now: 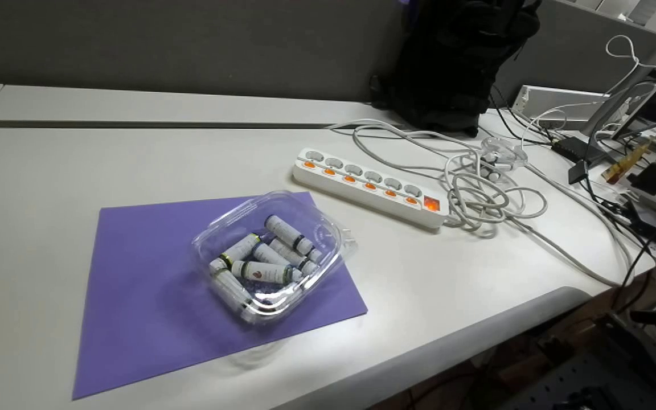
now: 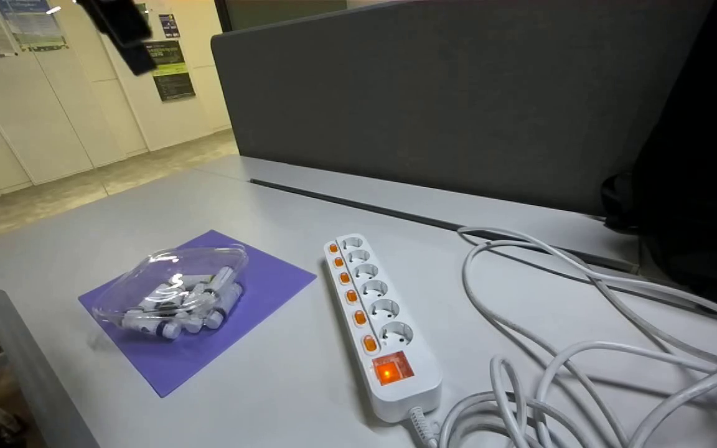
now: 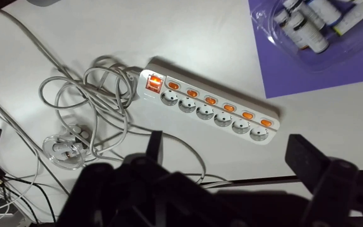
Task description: Press the third button from the left of the adaptor.
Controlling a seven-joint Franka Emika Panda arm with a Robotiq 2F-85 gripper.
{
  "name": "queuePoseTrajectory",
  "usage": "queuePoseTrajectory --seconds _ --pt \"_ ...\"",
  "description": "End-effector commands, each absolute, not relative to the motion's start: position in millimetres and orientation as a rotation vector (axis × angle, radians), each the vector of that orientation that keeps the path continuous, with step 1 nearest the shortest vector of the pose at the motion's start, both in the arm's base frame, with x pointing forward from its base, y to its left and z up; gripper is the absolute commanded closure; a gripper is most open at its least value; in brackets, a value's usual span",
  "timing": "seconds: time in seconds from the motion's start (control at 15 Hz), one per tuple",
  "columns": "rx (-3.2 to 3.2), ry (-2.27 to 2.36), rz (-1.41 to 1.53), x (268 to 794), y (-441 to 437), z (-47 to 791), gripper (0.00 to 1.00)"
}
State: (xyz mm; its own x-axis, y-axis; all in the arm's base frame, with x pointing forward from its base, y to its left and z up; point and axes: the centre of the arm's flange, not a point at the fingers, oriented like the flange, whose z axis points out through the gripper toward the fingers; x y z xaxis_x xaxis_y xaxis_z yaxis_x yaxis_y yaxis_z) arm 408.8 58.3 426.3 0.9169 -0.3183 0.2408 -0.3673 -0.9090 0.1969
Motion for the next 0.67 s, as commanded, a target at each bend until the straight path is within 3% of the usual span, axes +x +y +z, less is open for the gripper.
queuePoseTrajectory --seconds 0.0,0.47,0.53,0.6 --pt "2.812 -0.673 0.326 445.3 32.3 375.8 0.0" --pt "2.962 -0.685 0.264 501.7 -3.1 307.2 0.0" --pt "2.916 -0.691 0.291 471.6 1.3 316.8 0.0" --pt "2.926 -0.688 0.273 476.5 -1.7 308.3 0.0"
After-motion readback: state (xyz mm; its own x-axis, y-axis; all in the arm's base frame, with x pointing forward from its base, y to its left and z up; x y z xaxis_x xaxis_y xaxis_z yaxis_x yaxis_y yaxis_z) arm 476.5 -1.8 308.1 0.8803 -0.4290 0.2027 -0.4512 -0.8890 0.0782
